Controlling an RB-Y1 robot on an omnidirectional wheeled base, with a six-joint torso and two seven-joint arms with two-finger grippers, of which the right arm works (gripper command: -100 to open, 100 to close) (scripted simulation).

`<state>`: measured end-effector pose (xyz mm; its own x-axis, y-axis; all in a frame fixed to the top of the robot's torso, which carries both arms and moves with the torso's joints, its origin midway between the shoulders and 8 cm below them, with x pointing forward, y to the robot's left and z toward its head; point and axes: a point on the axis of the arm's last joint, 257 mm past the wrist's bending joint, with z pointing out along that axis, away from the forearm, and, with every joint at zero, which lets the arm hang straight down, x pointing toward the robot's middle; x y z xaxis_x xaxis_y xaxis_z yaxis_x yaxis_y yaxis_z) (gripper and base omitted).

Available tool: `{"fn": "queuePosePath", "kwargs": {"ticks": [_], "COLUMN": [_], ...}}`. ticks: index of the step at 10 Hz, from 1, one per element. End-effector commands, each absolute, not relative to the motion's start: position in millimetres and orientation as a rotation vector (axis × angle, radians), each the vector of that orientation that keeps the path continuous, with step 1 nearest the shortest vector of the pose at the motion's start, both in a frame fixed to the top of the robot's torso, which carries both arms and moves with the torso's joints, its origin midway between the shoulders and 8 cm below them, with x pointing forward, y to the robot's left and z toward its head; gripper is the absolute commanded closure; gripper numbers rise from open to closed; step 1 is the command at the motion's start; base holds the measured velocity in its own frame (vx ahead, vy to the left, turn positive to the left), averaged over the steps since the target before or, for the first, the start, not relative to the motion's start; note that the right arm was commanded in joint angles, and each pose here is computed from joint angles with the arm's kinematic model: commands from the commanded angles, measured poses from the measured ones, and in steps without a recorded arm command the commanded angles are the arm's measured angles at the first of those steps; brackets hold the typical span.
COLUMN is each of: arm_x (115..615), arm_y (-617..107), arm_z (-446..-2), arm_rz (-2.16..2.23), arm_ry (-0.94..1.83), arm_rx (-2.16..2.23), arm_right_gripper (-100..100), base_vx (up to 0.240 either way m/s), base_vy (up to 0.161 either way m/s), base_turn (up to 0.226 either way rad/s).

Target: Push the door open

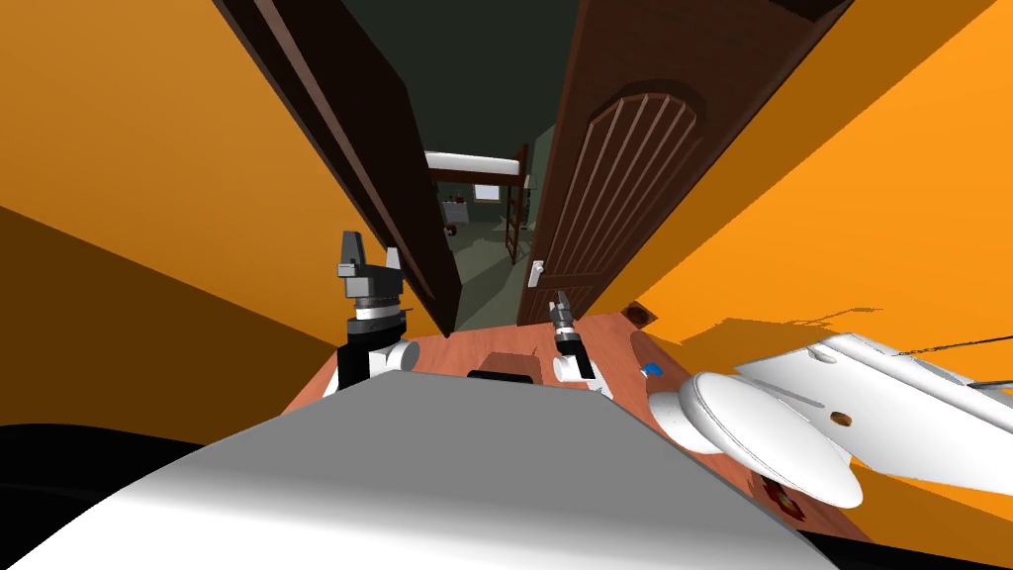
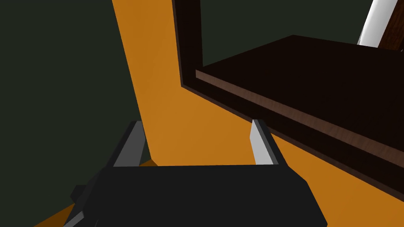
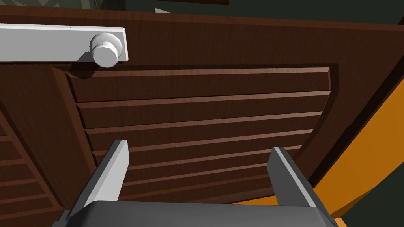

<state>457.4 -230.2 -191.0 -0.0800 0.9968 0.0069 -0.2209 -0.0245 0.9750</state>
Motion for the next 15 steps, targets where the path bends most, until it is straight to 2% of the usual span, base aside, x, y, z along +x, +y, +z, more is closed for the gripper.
{"fn": "queuePosePath", "kwargs": {"ticks": [1, 9, 15], "arm_x": [460, 476, 485], "arm_y": [-229, -227, -232], "arm_z": [-201, -252, -293], "arm_rz": [1.375, 1.354, 1.318], "arm_ry": [1.112, 1.221, 1.309], "arm_rx": [1.027, 1.086, 1.134], "arm_right_gripper": [-100, -100, -100], "base_vx": [0.096, 0.103, 0.162], "base_vy": [-0.047, -0.060, -0.080], "base_turn": [0.039, 0.056, 0.065]}}
